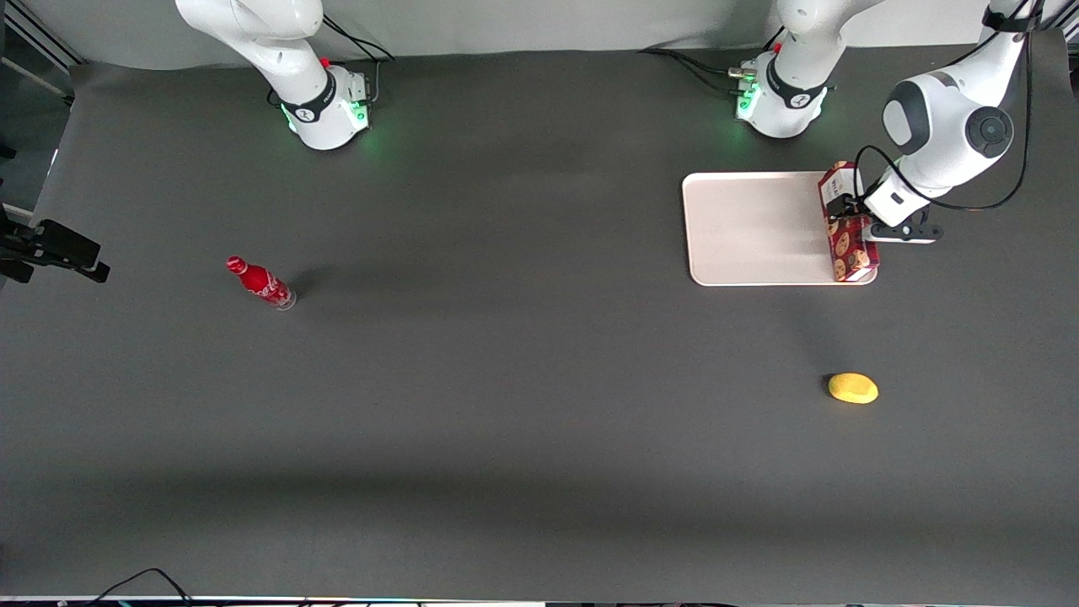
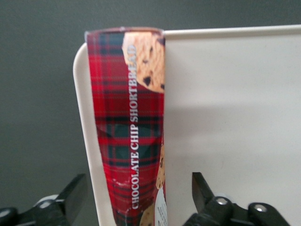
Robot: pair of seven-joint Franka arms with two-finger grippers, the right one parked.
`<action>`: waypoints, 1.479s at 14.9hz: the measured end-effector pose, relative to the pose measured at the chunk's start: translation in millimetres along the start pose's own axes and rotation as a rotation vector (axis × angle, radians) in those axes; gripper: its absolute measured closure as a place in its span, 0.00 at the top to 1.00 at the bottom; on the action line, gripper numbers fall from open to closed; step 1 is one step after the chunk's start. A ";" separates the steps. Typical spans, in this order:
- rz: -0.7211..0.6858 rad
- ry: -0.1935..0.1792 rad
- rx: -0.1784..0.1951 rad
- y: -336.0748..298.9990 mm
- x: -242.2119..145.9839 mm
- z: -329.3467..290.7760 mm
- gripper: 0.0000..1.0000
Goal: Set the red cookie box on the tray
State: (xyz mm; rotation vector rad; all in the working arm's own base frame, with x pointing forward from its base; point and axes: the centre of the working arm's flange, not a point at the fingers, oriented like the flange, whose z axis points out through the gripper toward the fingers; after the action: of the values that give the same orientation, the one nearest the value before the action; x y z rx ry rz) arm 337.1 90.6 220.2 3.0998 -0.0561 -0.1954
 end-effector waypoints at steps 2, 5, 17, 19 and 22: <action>0.000 0.012 0.004 -2.2 7.7 -8.3 1.00; -0.001 0.009 0.001 -8.1 27.5 -36.8 1.00; 0.090 0.078 0.048 9.7 118.8 -300.8 1.00; 0.103 0.070 0.028 8.6 136.3 -326.3 1.00; 0.108 0.033 -0.001 26.0 159.4 -347.7 1.00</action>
State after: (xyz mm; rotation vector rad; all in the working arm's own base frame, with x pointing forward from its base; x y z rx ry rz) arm 538.1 69.9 546.0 3.0869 -0.2223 -0.1405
